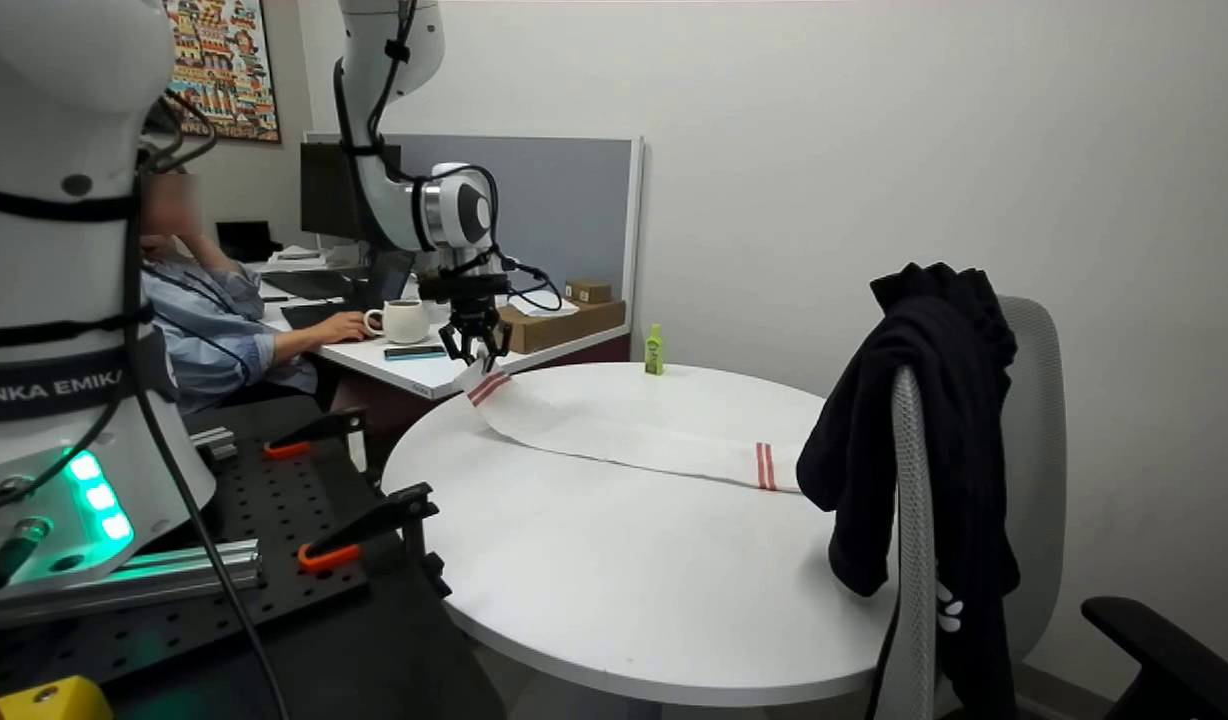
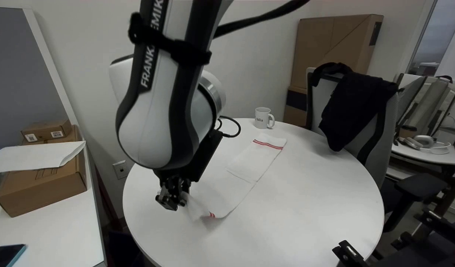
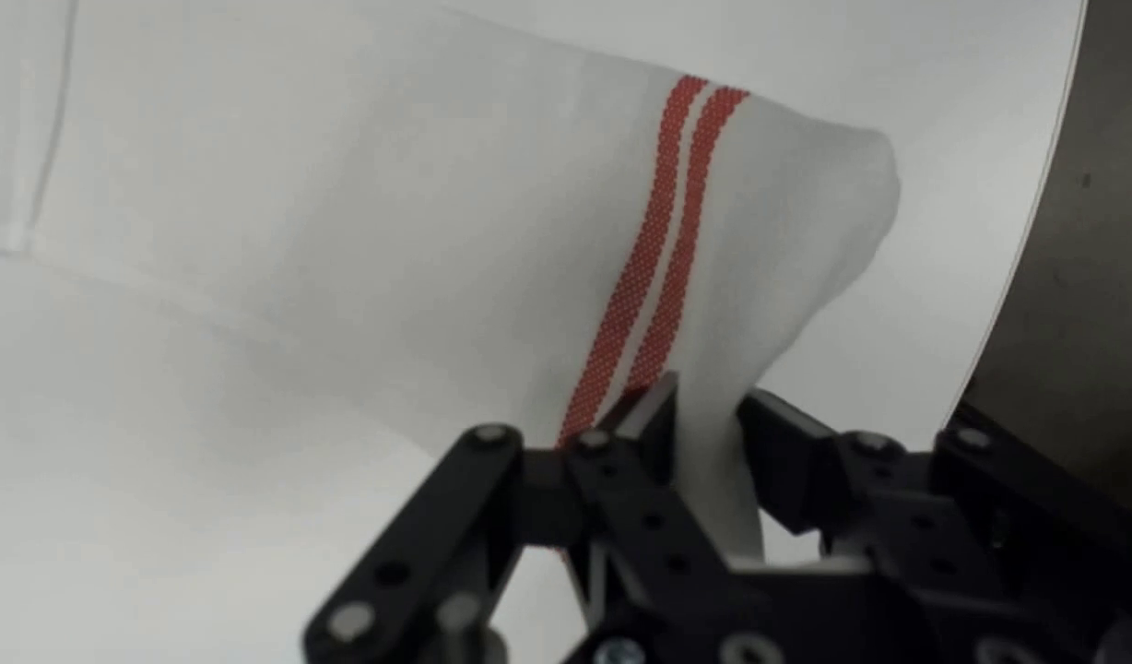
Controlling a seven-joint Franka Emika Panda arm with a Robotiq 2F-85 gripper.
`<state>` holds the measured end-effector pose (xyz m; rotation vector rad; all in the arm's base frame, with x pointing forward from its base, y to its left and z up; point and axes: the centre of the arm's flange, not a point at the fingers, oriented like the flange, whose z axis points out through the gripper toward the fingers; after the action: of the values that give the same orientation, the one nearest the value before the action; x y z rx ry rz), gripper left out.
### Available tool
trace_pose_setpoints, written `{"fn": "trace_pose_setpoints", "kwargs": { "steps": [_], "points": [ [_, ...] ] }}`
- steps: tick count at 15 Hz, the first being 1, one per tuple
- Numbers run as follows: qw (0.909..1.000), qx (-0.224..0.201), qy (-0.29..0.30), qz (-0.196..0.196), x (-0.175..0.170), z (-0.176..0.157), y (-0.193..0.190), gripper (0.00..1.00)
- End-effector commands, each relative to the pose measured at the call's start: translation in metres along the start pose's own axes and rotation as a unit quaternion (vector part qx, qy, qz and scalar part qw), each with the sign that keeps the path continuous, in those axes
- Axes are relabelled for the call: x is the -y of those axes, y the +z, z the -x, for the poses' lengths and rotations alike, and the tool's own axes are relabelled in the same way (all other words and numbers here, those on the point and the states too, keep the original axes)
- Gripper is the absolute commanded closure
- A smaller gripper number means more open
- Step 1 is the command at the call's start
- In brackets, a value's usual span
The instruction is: Fold up the white towel on the table.
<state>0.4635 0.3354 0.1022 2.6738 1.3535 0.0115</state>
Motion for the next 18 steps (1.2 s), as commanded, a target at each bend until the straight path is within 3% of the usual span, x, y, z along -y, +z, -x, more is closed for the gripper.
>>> {"fn": "trace_pose_setpoints", "kwargs": {
  "steps": [1,7,12,18],
  "points": [
    [0.9997,-0.019,-0.003,0.014,-0.009,0.010,-0.054,0.94],
    [0.9983,-0.042,-0.030,0.028,-0.010,0.003,-0.115,0.94],
    [0.9939,-0.067,-0.077,0.044,-0.012,-0.010,-0.193,0.94],
    [0.9882,-0.085,-0.094,0.086,-0.050,-0.009,-0.281,0.94]
  ]
}}
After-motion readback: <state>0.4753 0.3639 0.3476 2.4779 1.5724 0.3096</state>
